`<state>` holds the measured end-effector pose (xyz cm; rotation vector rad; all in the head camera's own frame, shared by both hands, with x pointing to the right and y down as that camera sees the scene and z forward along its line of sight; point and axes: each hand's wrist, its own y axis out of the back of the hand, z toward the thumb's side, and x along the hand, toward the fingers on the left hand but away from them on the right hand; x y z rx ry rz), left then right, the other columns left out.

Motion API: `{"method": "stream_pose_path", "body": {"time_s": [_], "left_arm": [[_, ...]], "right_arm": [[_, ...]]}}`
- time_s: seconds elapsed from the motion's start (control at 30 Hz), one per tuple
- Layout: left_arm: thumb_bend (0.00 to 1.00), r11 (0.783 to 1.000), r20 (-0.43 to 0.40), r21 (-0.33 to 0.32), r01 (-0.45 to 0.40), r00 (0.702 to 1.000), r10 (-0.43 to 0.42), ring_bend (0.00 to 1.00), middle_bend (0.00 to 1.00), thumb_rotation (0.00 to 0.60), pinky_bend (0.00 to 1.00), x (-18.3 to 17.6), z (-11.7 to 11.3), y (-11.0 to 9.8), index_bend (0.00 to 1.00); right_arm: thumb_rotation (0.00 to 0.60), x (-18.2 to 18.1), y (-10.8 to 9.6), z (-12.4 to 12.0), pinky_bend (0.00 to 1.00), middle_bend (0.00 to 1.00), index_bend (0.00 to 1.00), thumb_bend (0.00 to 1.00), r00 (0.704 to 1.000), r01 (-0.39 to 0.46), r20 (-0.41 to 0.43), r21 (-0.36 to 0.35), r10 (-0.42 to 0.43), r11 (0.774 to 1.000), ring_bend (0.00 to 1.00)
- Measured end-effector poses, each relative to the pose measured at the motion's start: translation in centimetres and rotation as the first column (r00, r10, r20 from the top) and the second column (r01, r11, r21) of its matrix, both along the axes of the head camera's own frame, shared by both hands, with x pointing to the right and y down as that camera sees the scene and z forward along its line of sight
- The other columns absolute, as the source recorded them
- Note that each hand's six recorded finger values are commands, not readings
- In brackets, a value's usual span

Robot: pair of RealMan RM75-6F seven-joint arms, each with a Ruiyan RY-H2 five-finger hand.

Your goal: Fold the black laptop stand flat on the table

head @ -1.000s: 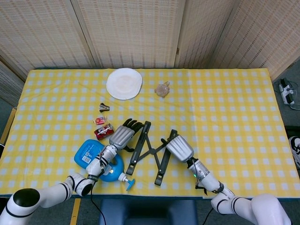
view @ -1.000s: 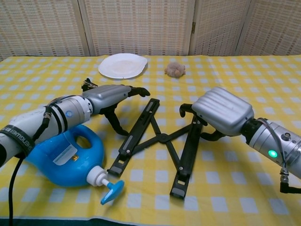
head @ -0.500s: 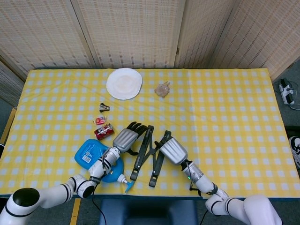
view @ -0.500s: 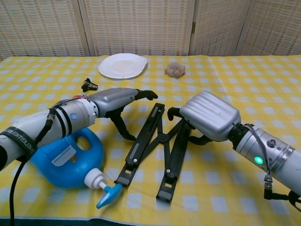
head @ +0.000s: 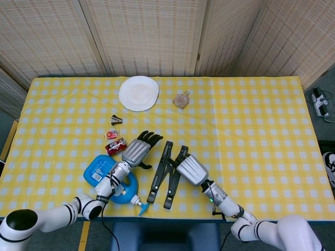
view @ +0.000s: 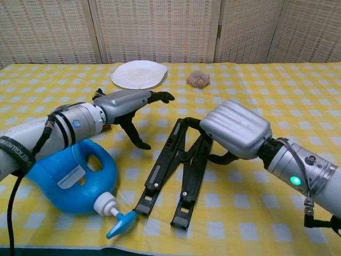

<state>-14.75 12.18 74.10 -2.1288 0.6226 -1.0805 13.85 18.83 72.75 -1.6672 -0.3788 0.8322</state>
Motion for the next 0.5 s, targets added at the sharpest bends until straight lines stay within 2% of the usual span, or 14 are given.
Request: {"method": "stream_pose_path", "body": {"time_s": [0.03,0.1,0.2,0.3,0.5], "left_arm": [[0.05,1.0,-0.001,0.005,0.01,1.0,-0.01,0.07,0.13,0.6,0.0,-0.3,-0.2,-0.3,0.1],[0.05,0.999,-0.001,0.015,0.032,0.999,-0.032,0.07,0.12,0.6,0.0,-1.2,-0.8,-0.9,0.1],[0.05,0.998,-0.001,0.026,0.061,0.998,-0.061,0.06,0.12,0.6,0.0,-2.3,-1.5,-1.7,0.1],[0.04,0.996,0.0,0.031,0.083,0.997,-0.083,0.06,0.12,0.6,0.0,-3.2,-2.1,-2.1,0.09],[0.04,0.994,0.009,0.028,0.109,0.994,-0.11,0.06,0.12,0.6,0.0,-4.6,-2.5,-2.3,0.09]], "right_arm": [[0.6,0.0,0.0,-0.3,0.52,0.38,0.07,0.27,1.0,0.007,0.004,-0.012,-0.006,1.0,0.45],[0.6,0.0,0.1,-1.0,0.36,0.25,0.01,0.27,1.0,0.027,0.008,-0.047,-0.027,0.999,0.33],[0.6,-0.3,0.5,-1.8,0.19,0.12,0.0,0.27,0.997,0.073,-0.005,-0.115,-0.074,0.991,0.19],[0.6,-0.5,0.8,-2.1,0.11,0.07,0.0,0.27,0.989,0.127,-0.049,-0.182,-0.138,0.975,0.11],[0.6,-1.4,0.6,-1.9,0.05,0.04,0.0,0.27,0.954,0.218,-0.15,-0.251,-0.26,0.943,0.06]]}}
